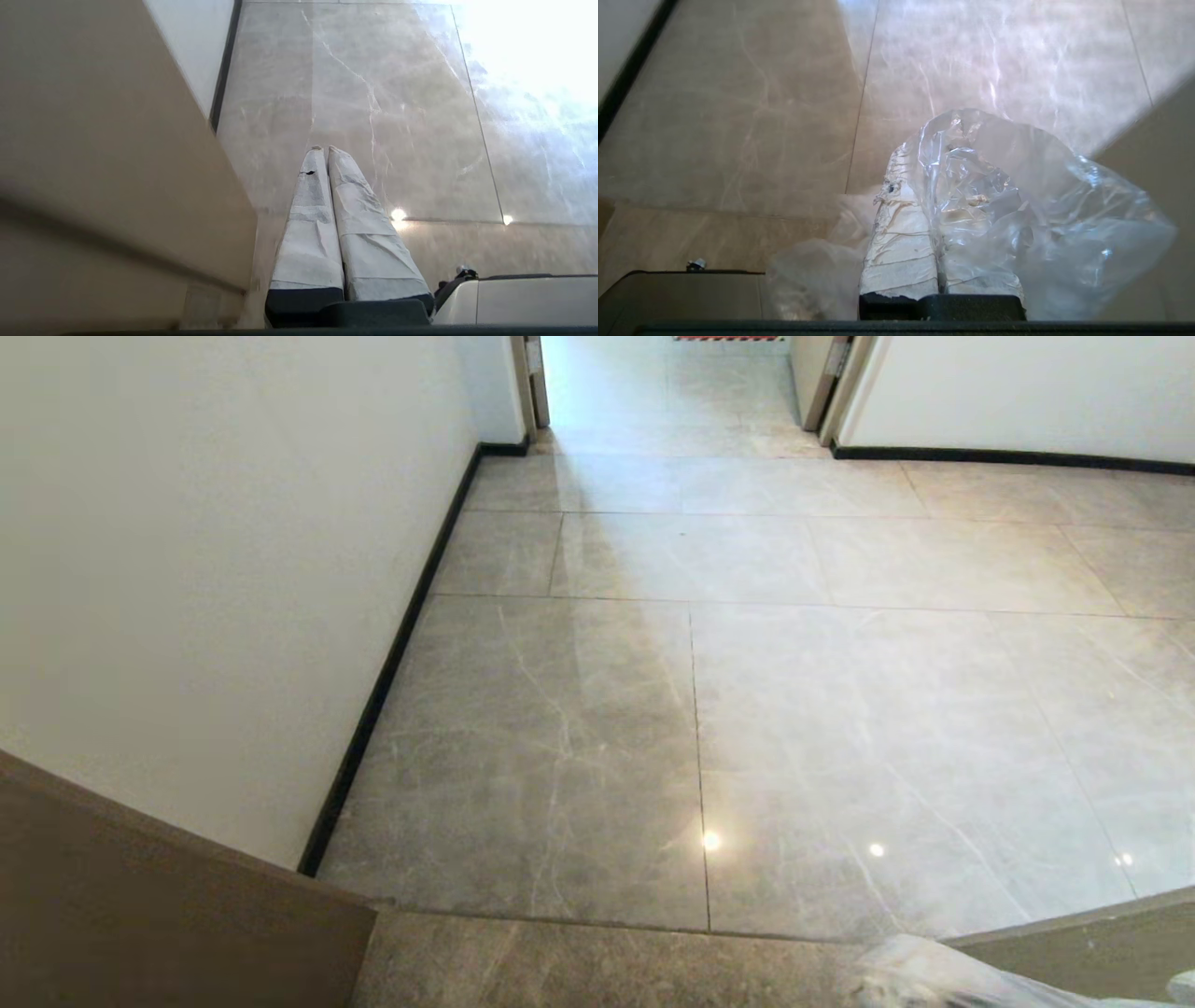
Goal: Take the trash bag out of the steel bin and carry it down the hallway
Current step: Put the trash bag at the door
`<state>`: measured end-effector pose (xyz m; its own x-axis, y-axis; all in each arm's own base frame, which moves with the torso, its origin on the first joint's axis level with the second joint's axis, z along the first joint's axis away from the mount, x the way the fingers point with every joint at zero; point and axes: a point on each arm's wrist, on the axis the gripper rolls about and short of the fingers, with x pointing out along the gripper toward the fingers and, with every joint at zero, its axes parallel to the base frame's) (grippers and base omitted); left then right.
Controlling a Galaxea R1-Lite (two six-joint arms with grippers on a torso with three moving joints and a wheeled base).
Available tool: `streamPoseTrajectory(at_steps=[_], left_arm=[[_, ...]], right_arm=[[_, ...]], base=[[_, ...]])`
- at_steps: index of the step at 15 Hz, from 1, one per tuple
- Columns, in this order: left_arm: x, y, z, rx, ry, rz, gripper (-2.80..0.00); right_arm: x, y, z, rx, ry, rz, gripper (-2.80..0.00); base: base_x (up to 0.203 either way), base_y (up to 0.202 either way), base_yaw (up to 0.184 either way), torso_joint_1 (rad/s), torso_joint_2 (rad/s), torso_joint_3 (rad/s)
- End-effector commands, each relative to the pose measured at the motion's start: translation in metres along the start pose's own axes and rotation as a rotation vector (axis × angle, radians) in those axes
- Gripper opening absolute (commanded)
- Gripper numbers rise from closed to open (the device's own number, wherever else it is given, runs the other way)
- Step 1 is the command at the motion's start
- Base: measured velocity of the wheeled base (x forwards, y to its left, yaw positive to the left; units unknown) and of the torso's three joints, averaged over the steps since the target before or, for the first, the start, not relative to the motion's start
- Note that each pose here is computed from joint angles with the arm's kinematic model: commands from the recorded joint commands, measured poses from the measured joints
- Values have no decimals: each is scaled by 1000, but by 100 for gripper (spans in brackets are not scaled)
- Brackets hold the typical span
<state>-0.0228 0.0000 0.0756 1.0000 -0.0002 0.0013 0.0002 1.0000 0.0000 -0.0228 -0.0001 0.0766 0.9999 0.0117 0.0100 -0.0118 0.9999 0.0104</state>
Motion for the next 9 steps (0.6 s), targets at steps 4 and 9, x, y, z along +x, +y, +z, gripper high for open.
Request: streamPoseTrajectory(at_steps=[4, 9], left_arm=[[0, 0, 0, 0, -1, 0, -280], [0, 0, 0, 0, 0, 0, -280]], right_arm=[[0, 0, 0, 0, 3, 1, -280], [0, 0, 0, 0, 2, 1, -280]], base=[[194, 0, 0, 2, 3, 0], [191, 0, 0, 4, 3, 2]])
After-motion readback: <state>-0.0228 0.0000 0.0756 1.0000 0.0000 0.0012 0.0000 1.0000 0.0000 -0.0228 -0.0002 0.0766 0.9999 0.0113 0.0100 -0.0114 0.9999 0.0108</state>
